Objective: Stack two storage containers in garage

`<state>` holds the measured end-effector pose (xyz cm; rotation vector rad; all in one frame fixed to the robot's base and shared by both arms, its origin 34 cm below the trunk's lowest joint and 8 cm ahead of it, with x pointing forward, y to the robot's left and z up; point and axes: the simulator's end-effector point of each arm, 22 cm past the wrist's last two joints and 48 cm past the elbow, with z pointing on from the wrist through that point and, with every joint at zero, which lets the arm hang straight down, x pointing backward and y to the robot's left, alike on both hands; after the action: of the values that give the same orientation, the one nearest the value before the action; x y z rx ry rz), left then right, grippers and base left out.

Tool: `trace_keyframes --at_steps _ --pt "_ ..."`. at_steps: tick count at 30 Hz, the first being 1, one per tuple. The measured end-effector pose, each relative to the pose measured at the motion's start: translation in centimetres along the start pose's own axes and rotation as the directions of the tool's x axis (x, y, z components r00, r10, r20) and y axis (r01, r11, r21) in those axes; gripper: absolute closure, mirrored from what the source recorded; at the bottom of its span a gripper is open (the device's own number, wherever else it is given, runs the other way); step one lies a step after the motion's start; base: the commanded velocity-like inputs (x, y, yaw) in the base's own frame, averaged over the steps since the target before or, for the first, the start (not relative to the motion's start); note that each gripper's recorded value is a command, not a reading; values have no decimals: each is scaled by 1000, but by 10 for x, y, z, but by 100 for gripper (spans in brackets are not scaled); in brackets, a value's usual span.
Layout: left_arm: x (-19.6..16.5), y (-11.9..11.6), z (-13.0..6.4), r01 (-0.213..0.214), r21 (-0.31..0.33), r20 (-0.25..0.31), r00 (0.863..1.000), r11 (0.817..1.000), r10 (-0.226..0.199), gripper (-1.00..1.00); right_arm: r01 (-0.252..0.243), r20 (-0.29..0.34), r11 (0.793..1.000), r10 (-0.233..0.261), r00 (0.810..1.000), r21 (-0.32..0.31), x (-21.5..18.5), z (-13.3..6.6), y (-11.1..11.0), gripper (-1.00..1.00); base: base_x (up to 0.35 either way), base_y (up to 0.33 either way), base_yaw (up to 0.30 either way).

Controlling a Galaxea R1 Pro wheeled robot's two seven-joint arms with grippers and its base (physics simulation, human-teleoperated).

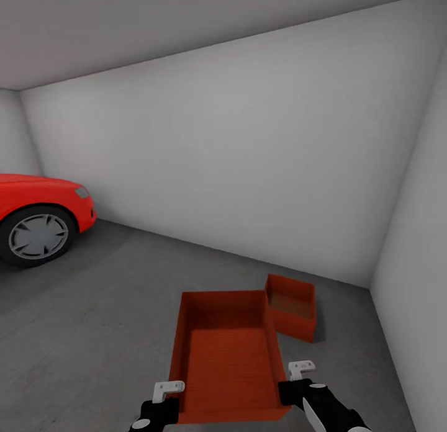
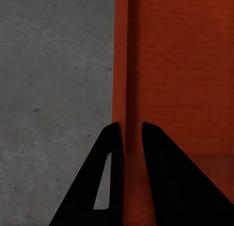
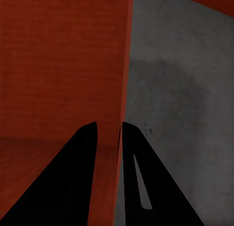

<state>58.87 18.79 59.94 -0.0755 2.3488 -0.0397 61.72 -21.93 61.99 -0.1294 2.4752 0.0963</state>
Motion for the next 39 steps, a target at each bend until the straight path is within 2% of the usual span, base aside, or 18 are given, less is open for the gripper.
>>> trace_keyframes --at_steps 9,12,20,22,39 --pt "0 1 0 -1 1 -1 1000 1000 1 100 1 -1 1000 -1 1000 1 0 0 1 100 0 2 -8" --pt "3 0 0 0 2 -16 1000 1000 0 100 2 -15 1000 -2 1000 2 3 0 0 100 0 70 -164" --pt "5 1 0 1 3 -25 1000 1000 -1 100 4 -25 1000 -4 1000 4 5 0 1 100 0 148 -254" --pt "4 -8 0 -4 4 -28 1000 1000 4 100 -11 -26 1000 11 1000 4 6 -1 -8 100 0 79 -279" --pt "3 -4 0 -7 3 -27 1000 1000 7 100 -9 -25 1000 9 1000 2 5 0 -4 100 0 20 -284"
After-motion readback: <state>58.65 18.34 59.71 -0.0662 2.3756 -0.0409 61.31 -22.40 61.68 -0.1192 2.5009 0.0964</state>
